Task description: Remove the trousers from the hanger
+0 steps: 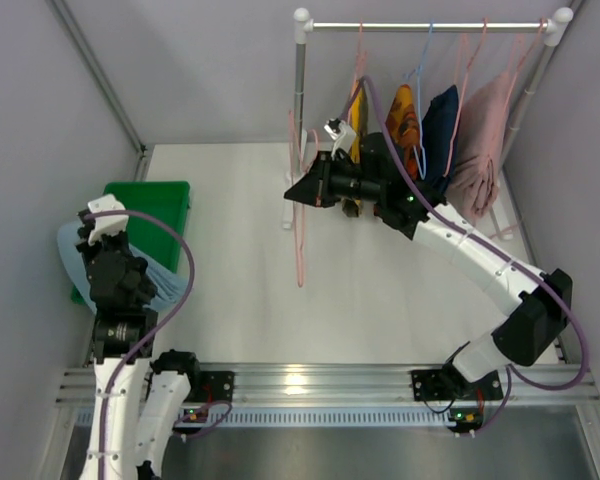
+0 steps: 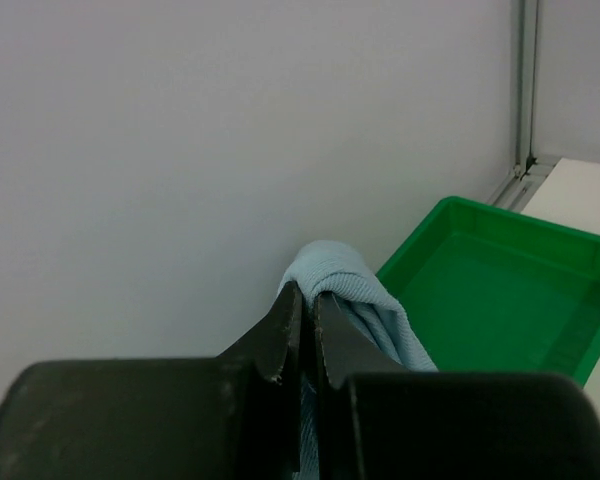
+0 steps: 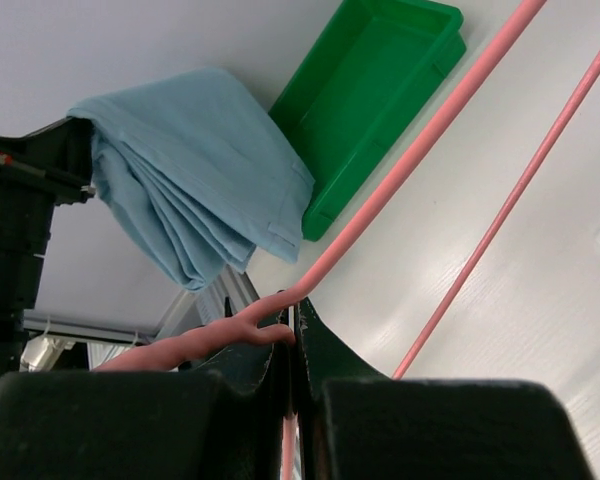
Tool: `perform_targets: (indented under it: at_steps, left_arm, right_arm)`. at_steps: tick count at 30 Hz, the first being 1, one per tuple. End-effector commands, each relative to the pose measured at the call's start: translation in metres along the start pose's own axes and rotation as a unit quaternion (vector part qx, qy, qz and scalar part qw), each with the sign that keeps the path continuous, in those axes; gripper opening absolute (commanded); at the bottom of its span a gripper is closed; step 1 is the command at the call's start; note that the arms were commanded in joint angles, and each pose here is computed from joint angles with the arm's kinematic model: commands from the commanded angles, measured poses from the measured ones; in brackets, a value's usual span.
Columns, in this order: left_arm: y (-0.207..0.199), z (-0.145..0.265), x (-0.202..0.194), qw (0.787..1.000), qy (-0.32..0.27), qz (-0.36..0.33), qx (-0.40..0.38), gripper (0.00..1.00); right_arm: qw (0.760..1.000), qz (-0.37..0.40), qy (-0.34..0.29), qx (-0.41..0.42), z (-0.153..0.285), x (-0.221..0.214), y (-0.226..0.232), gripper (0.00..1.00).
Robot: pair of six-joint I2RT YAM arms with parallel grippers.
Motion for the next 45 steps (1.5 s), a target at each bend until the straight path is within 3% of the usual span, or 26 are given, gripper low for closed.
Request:
perform_targets:
  at_steps: [1, 10, 16, 19, 25, 31, 33, 36, 39, 40, 42, 43, 45]
  left_arm:
    - [0.005, -0.012, 0.034, 0.997, -0.062, 0.039, 0.034, 0.0]
    - [-0.035, -0.081, 0.014, 0.998, -0.038, 0.036, 0.027, 0.0]
    - [-0.058, -0.166, -0.045, 0.996, 0.058, 0.06, 0.02, 0.0]
    - [-0.074, -0.191, -0.055, 0.995, 0.063, 0.072, 0.003, 0.0]
    - [-0.113, -0.233, -0.064, 0.989, 0.084, 0.111, -0.04, 0.0]
    - [-0.152, -0.258, -0.098, 0.984, 0.132, 0.095, -0.067, 0.0]
    - [-0.159, -0.261, -0.105, 0.982, 0.141, 0.103, -0.069, 0.14]
    - [-0.167, -0.259, -0.121, 0.976, 0.172, 0.103, -0.084, 0.46]
    - [-0.17, -0.246, -0.119, 0.97, 0.181, 0.122, -0.108, 0.64]
    - [-0.167, -0.241, -0.105, 0.97, 0.172, 0.129, -0.116, 0.78]
    - [-0.167, -0.231, -0.094, 0.965, 0.172, 0.14, -0.137, 0.94]
    - [-0.162, -0.221, -0.082, 0.964, 0.174, 0.143, -0.143, 0.99]
    - [-0.158, -0.21, -0.066, 0.959, 0.171, 0.158, -0.16, 0.99]
  right_arm:
    - [0.999, 0.022, -0.019, 0.015, 0.001, 0.019, 0.01, 0.0]
    - [1.0, 0.023, -0.013, 0.013, -0.004, 0.023, 0.008, 0.0]
    - [0.999, 0.029, -0.012, 0.012, -0.001, 0.024, 0.008, 0.0]
    - [0.999, 0.034, -0.013, 0.012, 0.0, 0.026, 0.009, 0.0]
    - [0.999, 0.042, -0.016, 0.008, 0.007, 0.03, 0.01, 0.0]
    - [0.999, 0.046, -0.016, 0.0, 0.013, 0.031, 0.008, 0.0]
    - [0.999, 0.05, -0.019, -0.001, 0.017, 0.033, 0.01, 0.0]
    - [0.998, 0.058, -0.024, -0.003, 0.024, 0.036, 0.012, 0.0]
    - [0.997, 0.07, -0.031, -0.005, 0.034, 0.039, 0.016, 0.0]
    - [0.997, 0.074, -0.034, -0.006, 0.037, 0.04, 0.017, 0.0]
    - [0.996, 0.085, -0.041, -0.009, 0.046, 0.039, 0.02, 0.0]
    - [0.995, 0.088, -0.043, -0.011, 0.05, 0.039, 0.021, 0.0]
    - [0.994, 0.1, -0.048, -0.014, 0.063, 0.035, 0.024, 0.0]
Point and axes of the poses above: each gripper's point midway between its finger pads, its own z axis back along the fingers, its own y axis along the line the jaws close on, x = y × z, the point moved 4 cm from there along z, back along the fingers, and after that the axes turned 7 degrees about z, right-handed, at the moved point
